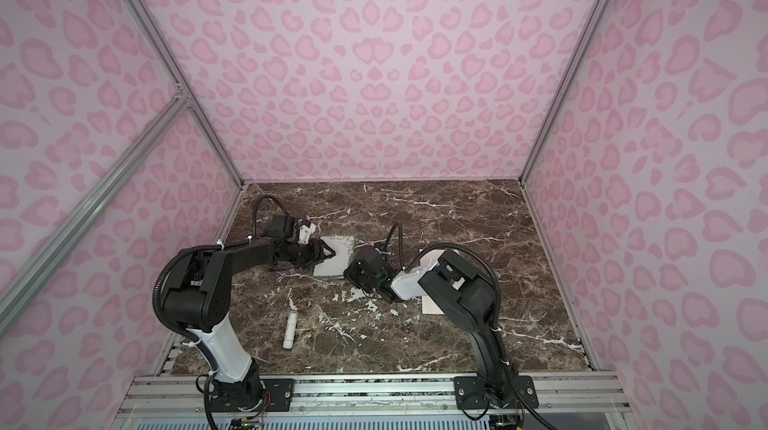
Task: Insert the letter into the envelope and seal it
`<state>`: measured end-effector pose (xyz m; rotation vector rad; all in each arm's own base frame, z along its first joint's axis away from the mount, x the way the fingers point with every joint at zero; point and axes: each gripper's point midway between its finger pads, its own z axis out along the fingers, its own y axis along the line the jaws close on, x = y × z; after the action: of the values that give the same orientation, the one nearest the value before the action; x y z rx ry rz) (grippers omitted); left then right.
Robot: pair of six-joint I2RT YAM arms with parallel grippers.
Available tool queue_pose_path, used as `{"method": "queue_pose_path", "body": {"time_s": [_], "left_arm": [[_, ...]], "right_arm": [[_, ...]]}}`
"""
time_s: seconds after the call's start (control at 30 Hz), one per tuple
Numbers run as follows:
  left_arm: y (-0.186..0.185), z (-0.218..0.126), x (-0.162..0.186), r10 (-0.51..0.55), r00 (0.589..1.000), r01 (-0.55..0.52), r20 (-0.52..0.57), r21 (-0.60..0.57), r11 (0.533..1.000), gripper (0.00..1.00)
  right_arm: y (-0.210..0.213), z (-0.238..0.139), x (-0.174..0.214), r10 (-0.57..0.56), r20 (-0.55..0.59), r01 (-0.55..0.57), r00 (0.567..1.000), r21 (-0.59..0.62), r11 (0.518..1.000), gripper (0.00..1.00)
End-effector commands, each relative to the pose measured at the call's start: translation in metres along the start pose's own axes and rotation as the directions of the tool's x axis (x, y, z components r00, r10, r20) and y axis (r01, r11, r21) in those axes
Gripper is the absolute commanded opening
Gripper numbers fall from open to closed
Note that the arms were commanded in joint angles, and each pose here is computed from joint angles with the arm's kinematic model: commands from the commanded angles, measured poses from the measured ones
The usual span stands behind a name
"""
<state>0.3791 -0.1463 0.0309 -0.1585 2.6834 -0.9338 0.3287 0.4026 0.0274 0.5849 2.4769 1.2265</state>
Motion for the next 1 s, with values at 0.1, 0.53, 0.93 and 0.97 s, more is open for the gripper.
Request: {"method": "queue_pose_path", "body": {"time_s": [0.1,0.53,0.93,0.97], "left_arm": [[0.022,0.001,0.018,-0.046,0.998,0.04,-0.054,-0.106,0.994,0.63],[0.004,-0.015,0.007,0.004,1.0,-0.004,-0.002,-0.068,0.998,0.65],[-0.032,-0.068,-0.001,0.076,0.991,-0.07,0.11,-0.058,0.996,0.74],[-0.034,-0.074,0.0,0.084,0.989,-0.077,0.119,-0.063,0.995,0.74]], "right_arm": [[-0.009,0.003,-0.001,-0.022,0.01,0.022,1.0,0.033,0.999,0.03],[-0.003,-0.009,-0.004,-0.116,0.012,0.115,0.993,0.059,0.992,0.0],[0.004,-0.034,-0.004,-0.216,0.013,0.214,0.976,0.07,0.974,0.0],[0.003,-0.037,-0.004,-0.225,0.013,0.223,0.974,0.074,0.972,0.0]]}}
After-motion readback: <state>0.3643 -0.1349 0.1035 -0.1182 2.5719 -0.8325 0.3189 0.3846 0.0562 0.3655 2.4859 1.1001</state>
